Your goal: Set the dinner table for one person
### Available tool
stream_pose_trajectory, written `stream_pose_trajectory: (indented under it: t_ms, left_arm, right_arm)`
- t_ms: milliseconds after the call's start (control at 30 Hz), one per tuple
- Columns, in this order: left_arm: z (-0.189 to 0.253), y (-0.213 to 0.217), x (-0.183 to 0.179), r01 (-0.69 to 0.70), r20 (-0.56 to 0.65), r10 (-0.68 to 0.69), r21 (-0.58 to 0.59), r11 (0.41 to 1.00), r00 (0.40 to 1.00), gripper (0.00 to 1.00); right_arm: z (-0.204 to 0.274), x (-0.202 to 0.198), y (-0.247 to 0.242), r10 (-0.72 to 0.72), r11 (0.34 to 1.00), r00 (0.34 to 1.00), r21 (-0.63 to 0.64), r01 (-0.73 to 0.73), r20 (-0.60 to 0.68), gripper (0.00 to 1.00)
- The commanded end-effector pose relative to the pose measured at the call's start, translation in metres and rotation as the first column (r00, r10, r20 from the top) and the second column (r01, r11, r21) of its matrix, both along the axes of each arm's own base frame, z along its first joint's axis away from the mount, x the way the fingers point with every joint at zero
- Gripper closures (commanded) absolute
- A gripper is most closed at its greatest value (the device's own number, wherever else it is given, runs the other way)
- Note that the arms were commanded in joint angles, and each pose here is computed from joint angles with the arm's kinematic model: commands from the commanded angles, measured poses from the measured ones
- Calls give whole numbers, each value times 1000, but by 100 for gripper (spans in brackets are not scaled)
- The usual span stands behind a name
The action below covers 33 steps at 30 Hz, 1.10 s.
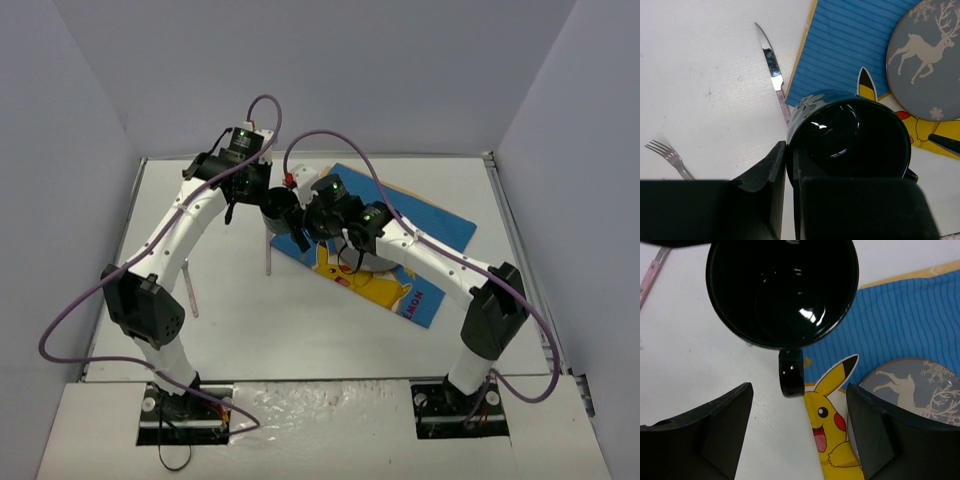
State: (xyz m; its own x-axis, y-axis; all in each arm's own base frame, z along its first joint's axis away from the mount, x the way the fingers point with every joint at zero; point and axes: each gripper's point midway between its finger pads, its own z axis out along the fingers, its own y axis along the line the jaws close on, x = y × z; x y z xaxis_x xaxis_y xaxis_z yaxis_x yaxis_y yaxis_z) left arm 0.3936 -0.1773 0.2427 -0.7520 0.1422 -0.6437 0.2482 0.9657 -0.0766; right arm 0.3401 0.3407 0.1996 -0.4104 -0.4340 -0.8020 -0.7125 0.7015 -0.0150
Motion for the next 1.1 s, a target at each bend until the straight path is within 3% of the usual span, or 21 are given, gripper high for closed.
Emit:
stream_pose_trajectory:
  t_ms: [0,433,600,633,700,900,1067]
  left_arm:
    - [51,-5,-10,-13,141,21,-58,998,990,100]
    - [60,-10,-21,13,155,-1,-79,997,988,100]
    - [58,-12,-26,35,146,-22,-85,996,989,100]
    - [58,-11,-27,36,147,-23,-84,996,989,100]
    - [57,-10,-27,32,147,-20,-84,996,989,100]
    - [56,8,-24,-29,162,44,-99,995,986,54]
    - [57,36,-20,-105,188,128,-129,986,974,26]
  right_arm:
    - [42,12,14,-6,998,993,62,-1,116,33]
    - [25,10,18,12,999,997,51,-16,82,53]
    - [22,10,15,6,999,996,41,-9,89,93]
    - [22,10,13,2,999,996,38,-6,94,99]
    - [18,11,9,-10,1000,995,29,8,101,100]
    - [15,8,-12,-62,997,991,46,58,115,100]
    - [0,12,-55,-165,986,980,32,162,115,100]
